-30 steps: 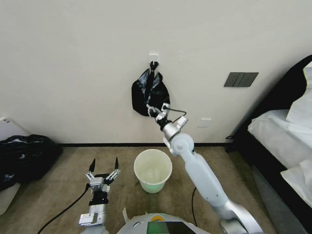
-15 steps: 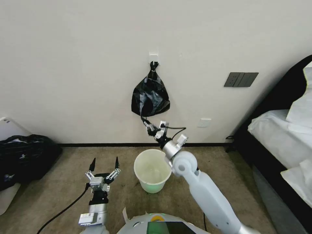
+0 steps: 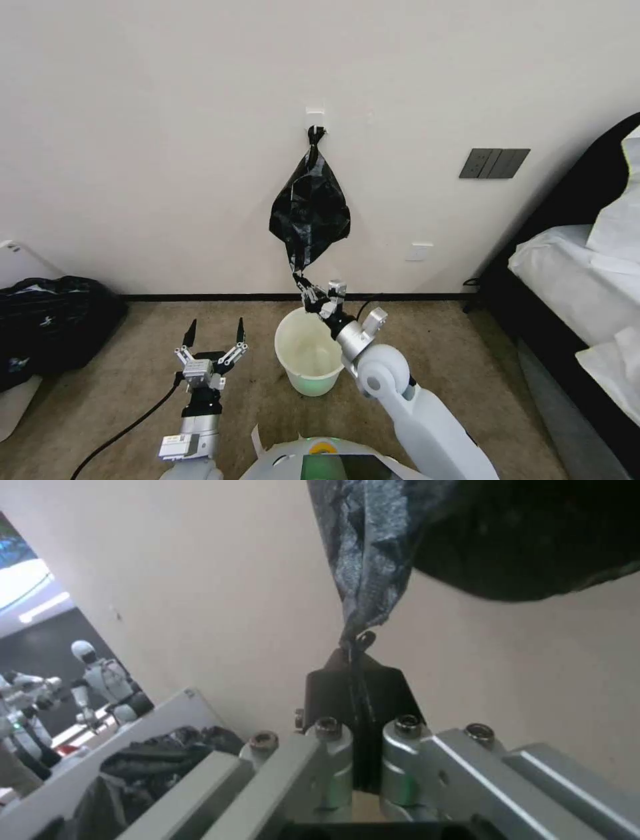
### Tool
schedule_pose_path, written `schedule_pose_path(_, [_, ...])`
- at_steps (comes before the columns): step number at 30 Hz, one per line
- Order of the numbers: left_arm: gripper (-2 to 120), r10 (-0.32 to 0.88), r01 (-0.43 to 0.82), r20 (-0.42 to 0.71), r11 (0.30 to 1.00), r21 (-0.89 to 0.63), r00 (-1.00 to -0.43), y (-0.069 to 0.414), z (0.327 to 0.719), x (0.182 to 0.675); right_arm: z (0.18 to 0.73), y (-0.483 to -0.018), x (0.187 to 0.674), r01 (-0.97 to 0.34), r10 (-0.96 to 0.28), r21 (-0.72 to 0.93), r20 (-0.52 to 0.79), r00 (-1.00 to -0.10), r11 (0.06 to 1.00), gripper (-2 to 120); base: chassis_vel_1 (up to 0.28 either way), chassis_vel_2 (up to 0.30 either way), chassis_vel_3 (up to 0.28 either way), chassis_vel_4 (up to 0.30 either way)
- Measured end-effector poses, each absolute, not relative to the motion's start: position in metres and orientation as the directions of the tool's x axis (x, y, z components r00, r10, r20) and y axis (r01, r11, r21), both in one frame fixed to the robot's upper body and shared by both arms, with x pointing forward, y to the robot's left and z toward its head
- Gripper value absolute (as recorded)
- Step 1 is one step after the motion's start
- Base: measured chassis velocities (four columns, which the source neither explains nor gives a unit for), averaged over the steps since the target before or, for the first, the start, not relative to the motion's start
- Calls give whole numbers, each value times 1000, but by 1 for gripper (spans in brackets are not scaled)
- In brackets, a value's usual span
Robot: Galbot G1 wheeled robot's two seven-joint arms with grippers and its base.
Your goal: Place a trash bag onto the trash bin.
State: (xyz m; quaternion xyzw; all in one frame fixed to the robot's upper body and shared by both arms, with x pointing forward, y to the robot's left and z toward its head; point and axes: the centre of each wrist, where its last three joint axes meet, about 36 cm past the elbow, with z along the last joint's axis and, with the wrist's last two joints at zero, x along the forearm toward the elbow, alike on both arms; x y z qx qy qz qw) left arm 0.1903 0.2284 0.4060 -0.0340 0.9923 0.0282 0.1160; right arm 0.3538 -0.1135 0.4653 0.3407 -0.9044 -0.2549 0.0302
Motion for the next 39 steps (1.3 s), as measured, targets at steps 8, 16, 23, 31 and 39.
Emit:
schedule_pose_path(8, [100, -55, -69, -233, 996, 49, -971, 228, 407, 195, 455, -112, 342, -595, -629, 469, -104, -771, 652, 0, 0, 0, 0, 0])
schedule_pose_path(16, [100, -58, -70, -224, 996, 48, -973, 228, 403, 195, 452, -110, 339, -601, -629, 454, -109, -770, 658, 0, 0, 0, 0, 0])
schedule_pose_path(23, [100, -58, -71, -225, 996, 49, -973, 228, 402, 196, 456, -109, 343, -607, -626, 445, -124, -770, 659, 0, 0, 0, 0, 0])
schedule_pose_path(31, [100, -24, -41, -251, 997, 62, -968, 228, 414, 204, 474, -109, 366, -613, -605, 404, -164, -779, 679, 0, 0, 0, 0, 0])
schedule_pose_path(39, [100, 119, 84, -300, 988, 126, -947, 237, 450, 234, 496, -107, 404, -596, -564, 351, -199, -801, 722, 0, 0, 0, 0, 0])
